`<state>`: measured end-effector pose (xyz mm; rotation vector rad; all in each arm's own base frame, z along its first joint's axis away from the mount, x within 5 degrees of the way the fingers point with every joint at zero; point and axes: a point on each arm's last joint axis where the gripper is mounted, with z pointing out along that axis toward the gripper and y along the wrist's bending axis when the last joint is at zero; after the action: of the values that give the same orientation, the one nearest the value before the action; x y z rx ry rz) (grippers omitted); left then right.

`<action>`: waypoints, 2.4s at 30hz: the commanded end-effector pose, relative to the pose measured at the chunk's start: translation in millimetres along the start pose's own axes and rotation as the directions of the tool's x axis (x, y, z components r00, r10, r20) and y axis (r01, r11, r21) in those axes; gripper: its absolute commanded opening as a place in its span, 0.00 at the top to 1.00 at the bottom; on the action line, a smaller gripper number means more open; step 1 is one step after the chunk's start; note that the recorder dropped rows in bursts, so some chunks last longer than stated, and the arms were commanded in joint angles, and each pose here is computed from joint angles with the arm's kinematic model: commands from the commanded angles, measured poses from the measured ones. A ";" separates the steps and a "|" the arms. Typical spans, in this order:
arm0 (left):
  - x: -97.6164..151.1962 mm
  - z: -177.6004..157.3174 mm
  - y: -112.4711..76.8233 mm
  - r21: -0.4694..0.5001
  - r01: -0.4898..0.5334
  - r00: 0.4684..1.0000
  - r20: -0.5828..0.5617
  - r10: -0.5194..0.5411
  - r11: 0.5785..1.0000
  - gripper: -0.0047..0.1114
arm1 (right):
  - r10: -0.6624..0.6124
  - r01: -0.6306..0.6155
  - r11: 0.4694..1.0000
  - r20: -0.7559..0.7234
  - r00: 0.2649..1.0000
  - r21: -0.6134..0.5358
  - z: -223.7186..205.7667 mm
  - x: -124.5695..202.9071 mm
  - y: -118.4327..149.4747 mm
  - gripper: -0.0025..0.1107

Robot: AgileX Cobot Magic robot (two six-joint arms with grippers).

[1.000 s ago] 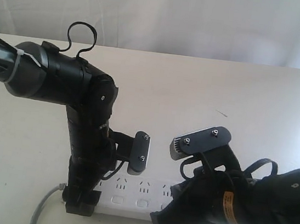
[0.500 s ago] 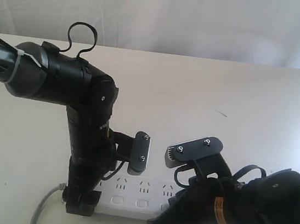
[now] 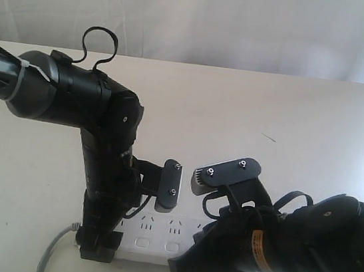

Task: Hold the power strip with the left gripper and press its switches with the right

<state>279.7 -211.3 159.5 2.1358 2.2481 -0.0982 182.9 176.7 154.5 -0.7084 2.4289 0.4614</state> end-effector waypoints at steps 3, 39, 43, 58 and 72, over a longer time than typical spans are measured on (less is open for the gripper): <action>1.8 -4.5 -4.7 0.031 0.018 1.000 -0.009 -0.018 0.999 0.96 | -0.008 0.009 0.999 -0.040 0.999 0.033 3.3 12.8 -5.5 0.98; 1.8 -4.5 -4.6 0.030 0.017 1.000 -0.008 -0.016 0.999 0.96 | -0.020 0.006 0.998 0.222 0.975 0.060 -52.2 -11.8 -4.6 0.98; 2.0 -4.5 -4.9 0.033 0.017 1.000 -0.010 -0.016 0.999 0.96 | -0.017 0.007 0.998 0.182 0.983 0.056 -45.2 -5.6 -5.2 0.98; 1.6 -4.5 -4.4 0.028 0.012 1.000 -0.006 -0.012 1.000 0.96 | 0.032 -0.043 0.992 0.092 0.995 0.115 -36.3 26.3 -16.2 0.98; 1.5 -4.5 -4.3 0.026 0.012 1.000 -0.005 -0.012 1.000 0.96 | 0.046 -0.053 0.995 0.083 0.996 0.090 -36.0 27.2 -13.9 0.98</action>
<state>279.5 -210.8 159.5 2.1389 2.2533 -0.0938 157.8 139.6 165.6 -0.5741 2.3743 0.3895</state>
